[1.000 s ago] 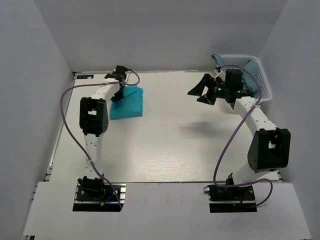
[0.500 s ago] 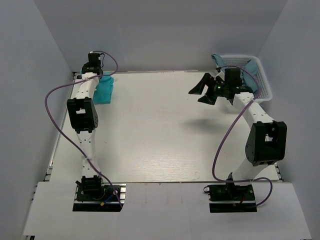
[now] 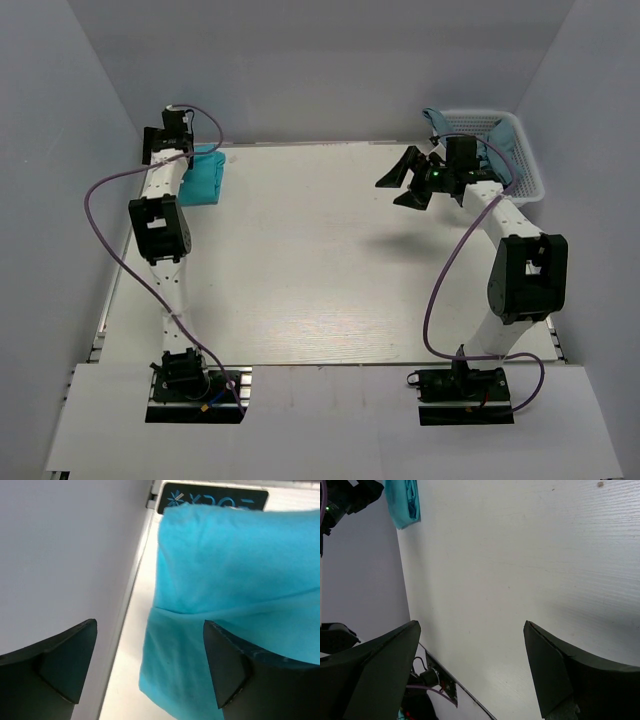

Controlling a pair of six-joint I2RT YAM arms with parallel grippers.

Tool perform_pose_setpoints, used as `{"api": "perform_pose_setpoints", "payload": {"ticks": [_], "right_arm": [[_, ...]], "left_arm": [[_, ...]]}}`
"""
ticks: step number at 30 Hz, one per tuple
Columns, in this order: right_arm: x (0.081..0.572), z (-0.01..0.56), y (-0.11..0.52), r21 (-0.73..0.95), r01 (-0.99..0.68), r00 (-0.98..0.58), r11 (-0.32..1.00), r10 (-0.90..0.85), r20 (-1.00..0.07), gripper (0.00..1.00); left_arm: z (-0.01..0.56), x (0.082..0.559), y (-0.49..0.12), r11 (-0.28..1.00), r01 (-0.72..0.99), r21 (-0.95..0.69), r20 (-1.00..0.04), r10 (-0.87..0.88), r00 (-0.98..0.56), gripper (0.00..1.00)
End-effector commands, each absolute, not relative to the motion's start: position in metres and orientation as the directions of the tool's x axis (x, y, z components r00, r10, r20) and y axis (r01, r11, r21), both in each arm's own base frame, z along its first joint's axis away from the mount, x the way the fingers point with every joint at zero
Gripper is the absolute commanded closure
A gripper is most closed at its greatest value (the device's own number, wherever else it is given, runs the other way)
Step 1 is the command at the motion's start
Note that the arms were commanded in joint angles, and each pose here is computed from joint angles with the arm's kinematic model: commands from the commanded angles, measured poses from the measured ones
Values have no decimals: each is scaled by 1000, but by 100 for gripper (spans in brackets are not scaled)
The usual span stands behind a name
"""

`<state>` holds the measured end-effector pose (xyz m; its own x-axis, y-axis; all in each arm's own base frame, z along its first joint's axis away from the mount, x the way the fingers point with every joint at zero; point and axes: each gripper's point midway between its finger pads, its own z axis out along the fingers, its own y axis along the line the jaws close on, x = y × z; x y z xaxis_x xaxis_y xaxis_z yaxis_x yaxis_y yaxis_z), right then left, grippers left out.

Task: Fold and stack the t-shirts
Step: Put the neatly folded tshirt into the corner of the board with the left arm

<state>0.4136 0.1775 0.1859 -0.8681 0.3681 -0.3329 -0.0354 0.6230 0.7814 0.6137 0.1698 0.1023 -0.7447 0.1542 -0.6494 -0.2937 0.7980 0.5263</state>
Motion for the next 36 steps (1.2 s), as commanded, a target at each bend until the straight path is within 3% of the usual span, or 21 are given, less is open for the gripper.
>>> {"api": "perform_pose_setpoints", "payload": {"ticks": [1, 6, 11, 12, 13, 14, 19, 23, 29, 36], "right_arm": [[417, 206, 180, 788, -85, -853, 610, 365, -374, 10], [406, 211, 171, 747, -116, -829, 655, 350, -435, 10], [390, 206, 160, 688, -127, -818, 714, 317, -481, 10], [385, 203, 153, 667, -116, -806, 736, 322, -496, 10], [382, 202, 152, 659, -115, -804, 743, 320, -501, 10], [382, 199, 146, 635, -110, -793, 765, 318, -520, 10], [351, 180, 130, 571, -95, -788, 815, 289, -544, 10], [318, 158, 126, 557, -80, -807, 827, 275, -523, 10], [283, 147, 124, 562, -101, -793, 821, 275, -544, 10], [269, 155, 123, 556, -163, -757, 815, 258, -600, 10]], "left_arm": [[184, 617, 174, 773, -410, 484, -764, 144, -629, 0], [240, 600, 142, 823, -442, 356, -830, 61, -554, 0], [284, 565, 70, 946, -323, -33, -857, -193, -478, 0], [259, 552, 51, 948, -308, -82, -811, -243, -532, 0], [286, 536, 38, 947, -293, -132, -833, -266, -485, 0], [251, 518, 25, 944, -302, -136, -783, -289, -550, 0], [219, 448, -62, 949, -266, -172, -721, -305, -622, 0], [176, 378, -111, 952, -235, -194, -613, -305, -729, 0], [192, 329, -134, 951, -191, -242, -647, -305, -699, 0], [206, 314, -141, 951, -186, -245, -680, -305, -667, 0]]}}
